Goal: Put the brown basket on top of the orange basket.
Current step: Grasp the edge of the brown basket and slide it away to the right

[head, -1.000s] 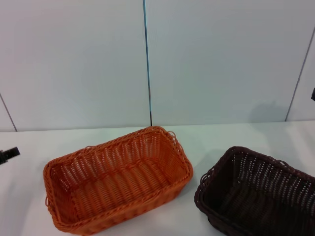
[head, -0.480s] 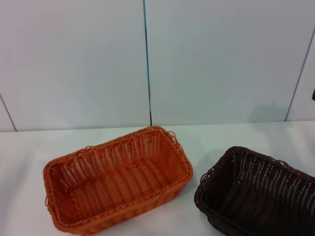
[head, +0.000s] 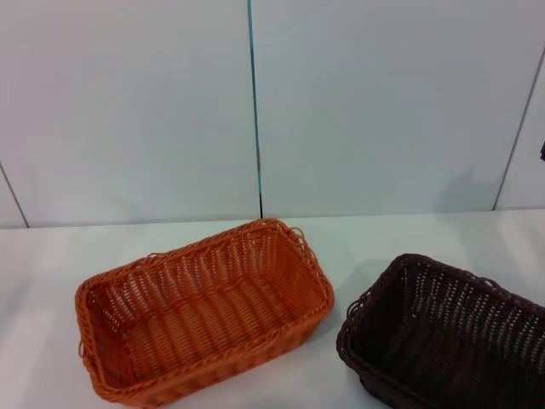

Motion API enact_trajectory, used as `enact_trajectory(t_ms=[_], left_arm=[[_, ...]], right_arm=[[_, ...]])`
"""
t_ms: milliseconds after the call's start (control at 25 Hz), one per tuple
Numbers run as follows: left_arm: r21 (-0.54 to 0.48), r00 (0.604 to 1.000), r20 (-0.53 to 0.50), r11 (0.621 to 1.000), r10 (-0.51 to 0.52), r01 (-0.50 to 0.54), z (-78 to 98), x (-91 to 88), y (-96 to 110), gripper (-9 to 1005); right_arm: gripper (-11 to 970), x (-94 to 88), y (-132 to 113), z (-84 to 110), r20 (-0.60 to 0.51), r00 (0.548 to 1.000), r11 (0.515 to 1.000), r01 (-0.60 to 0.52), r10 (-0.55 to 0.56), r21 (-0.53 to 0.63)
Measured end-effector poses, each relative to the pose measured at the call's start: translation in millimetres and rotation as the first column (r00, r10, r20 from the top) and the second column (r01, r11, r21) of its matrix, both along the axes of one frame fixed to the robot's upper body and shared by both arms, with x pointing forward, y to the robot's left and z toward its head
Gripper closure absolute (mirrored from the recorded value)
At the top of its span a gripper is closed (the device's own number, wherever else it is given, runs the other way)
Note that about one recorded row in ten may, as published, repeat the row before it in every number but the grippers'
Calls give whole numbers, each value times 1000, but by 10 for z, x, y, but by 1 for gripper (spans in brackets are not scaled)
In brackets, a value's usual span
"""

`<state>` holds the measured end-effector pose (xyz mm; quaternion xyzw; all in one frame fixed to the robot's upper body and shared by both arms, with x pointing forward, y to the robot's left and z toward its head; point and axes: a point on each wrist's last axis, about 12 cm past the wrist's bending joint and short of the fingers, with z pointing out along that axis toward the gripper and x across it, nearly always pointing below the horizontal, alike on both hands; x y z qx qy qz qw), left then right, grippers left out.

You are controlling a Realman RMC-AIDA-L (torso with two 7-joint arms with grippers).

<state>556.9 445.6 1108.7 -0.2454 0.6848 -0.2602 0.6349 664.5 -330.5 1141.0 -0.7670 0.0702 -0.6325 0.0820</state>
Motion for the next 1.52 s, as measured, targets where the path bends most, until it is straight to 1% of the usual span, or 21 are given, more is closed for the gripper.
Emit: enact_trajectory(t_ms=[160,360,520,680,800,840,880,920,960,1200,1320,1400,1440,1520], left_arm=[[31,1000,-17,999,-18,18,34,-28,42,130],[68,998,-54,997,-32,36,21,-38,63,130],[95,997,-70,995,-30,36,23,-26,77,130],[120,996,-90,992,-22,33,19,-11,95,130],[144,993,-115,989,-13,30,2,-10,120,130],[155,992,-123,988,-8,27,-7,-14,129,130],[160,992,-126,987,-4,25,-11,-19,136,130],[160,992,-126,987,-4,25,-11,-19,136,130],[165,992,-128,986,-1,22,-17,-27,145,130],[184,989,-147,983,19,8,-47,-53,179,130],[192,988,-155,981,26,4,-56,-56,188,130],[197,987,-156,980,27,5,-58,-56,188,131],[198,987,-156,980,27,5,-58,-54,187,131],[208,987,-159,978,33,1,-58,-38,187,131]], right_arm=[[337,-43,14,102,33,999,996,-34,31,85],[337,-166,-39,270,48,998,992,-41,36,117],[337,-253,-53,358,-4,998,987,-62,64,149],[335,-314,-23,425,-127,986,983,-88,109,160],[331,-358,33,478,-226,964,982,-105,139,154],[330,-402,65,546,-276,948,982,-124,160,142],[330,-427,65,576,-297,940,982,-129,165,135],[330,-427,65,576,-297,940,982,-129,165,135],[329,-461,60,619,-316,933,982,-138,174,132],[326,-712,-50,891,-408,882,970,-190,238,155],[325,-827,-144,976,-456,854,967,-192,249,168],[322,-888,-188,985,-509,824,967,-188,249,169],[321,-940,-203,958,-571,783,969,-184,245,163],[318,-984,-213,921,-627,744,973,-179,232,147]])
